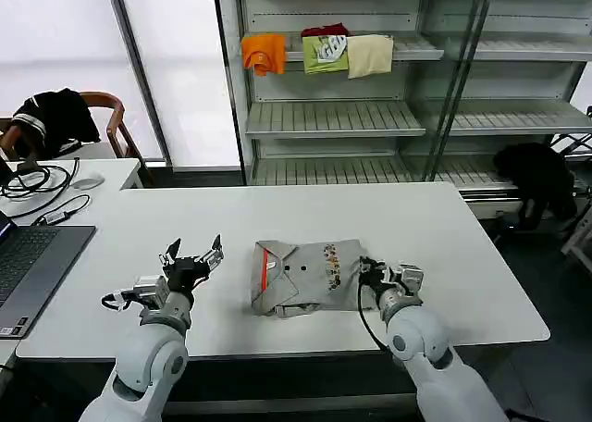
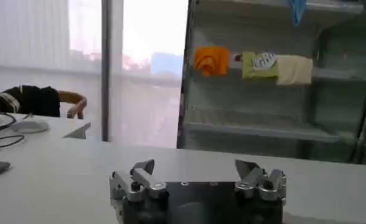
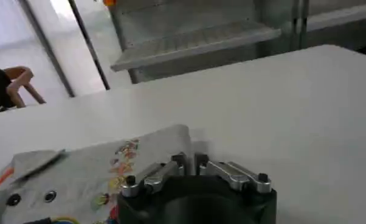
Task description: Fold and organize the clothes.
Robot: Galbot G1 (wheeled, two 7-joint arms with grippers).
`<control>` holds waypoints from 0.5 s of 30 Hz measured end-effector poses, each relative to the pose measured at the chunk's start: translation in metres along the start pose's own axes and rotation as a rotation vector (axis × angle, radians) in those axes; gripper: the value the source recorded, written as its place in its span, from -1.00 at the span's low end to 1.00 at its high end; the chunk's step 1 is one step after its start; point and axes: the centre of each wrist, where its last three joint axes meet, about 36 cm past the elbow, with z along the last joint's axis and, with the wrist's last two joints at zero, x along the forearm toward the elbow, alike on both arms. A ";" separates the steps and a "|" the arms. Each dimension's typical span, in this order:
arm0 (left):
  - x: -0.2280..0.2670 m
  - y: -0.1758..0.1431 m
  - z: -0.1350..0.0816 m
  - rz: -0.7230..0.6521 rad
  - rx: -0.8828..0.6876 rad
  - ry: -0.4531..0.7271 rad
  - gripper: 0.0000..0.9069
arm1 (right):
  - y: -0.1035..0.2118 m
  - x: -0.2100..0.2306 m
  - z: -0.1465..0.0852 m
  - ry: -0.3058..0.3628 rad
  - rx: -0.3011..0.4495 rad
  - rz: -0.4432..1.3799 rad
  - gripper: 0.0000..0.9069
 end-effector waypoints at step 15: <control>0.020 0.003 0.002 -0.025 0.015 -0.002 1.00 | 0.027 0.047 0.004 -0.075 0.128 -0.084 1.00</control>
